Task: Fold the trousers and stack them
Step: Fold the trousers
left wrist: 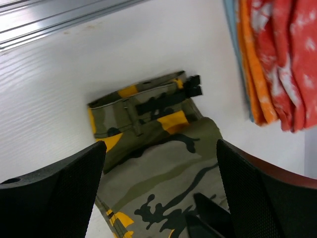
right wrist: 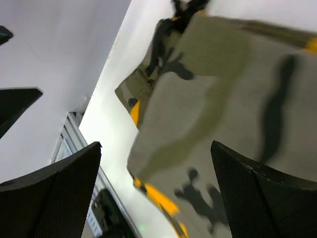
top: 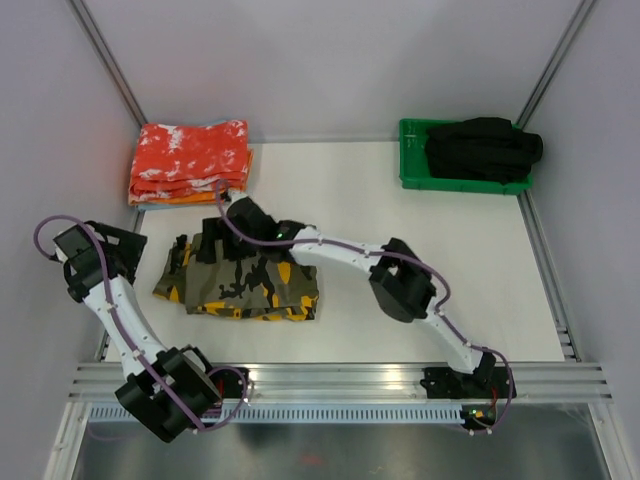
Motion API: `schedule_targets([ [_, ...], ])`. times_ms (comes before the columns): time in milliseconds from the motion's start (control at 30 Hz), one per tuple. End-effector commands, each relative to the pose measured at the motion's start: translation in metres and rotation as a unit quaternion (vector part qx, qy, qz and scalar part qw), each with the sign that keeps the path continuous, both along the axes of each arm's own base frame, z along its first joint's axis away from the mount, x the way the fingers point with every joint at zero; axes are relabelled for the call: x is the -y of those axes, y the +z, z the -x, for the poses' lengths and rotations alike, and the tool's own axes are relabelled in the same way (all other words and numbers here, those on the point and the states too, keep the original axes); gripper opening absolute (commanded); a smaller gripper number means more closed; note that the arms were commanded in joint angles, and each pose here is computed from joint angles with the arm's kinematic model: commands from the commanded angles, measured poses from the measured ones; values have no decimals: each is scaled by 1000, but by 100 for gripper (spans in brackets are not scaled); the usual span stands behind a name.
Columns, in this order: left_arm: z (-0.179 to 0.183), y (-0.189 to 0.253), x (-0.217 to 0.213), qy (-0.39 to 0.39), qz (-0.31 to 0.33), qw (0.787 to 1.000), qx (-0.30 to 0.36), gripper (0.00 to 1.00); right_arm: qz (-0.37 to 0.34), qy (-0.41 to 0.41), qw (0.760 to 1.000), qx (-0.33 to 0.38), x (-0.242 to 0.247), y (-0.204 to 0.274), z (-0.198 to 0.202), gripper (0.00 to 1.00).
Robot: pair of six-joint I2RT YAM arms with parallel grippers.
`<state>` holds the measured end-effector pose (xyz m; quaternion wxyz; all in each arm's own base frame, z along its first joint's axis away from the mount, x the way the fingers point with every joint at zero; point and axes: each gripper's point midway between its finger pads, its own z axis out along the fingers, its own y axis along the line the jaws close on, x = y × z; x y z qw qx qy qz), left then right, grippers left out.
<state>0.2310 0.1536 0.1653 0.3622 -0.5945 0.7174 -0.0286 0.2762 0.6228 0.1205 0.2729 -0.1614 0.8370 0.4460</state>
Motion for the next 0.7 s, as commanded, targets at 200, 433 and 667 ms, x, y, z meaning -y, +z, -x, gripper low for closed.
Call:
schedule_targets([
  [200, -76, 59, 74, -306, -128, 940, 76, 94, 64, -169, 981, 76, 231, 113, -66, 98],
  [433, -73, 51, 83, -338, -129, 929, 74, 92, 67, -204, 977, 1, 279, 20, -44, 98],
  [667, -63, 47, 89, -342, -125, 929, 70, 93, 70, -184, 980, -36, 251, -22, -38, 96],
])
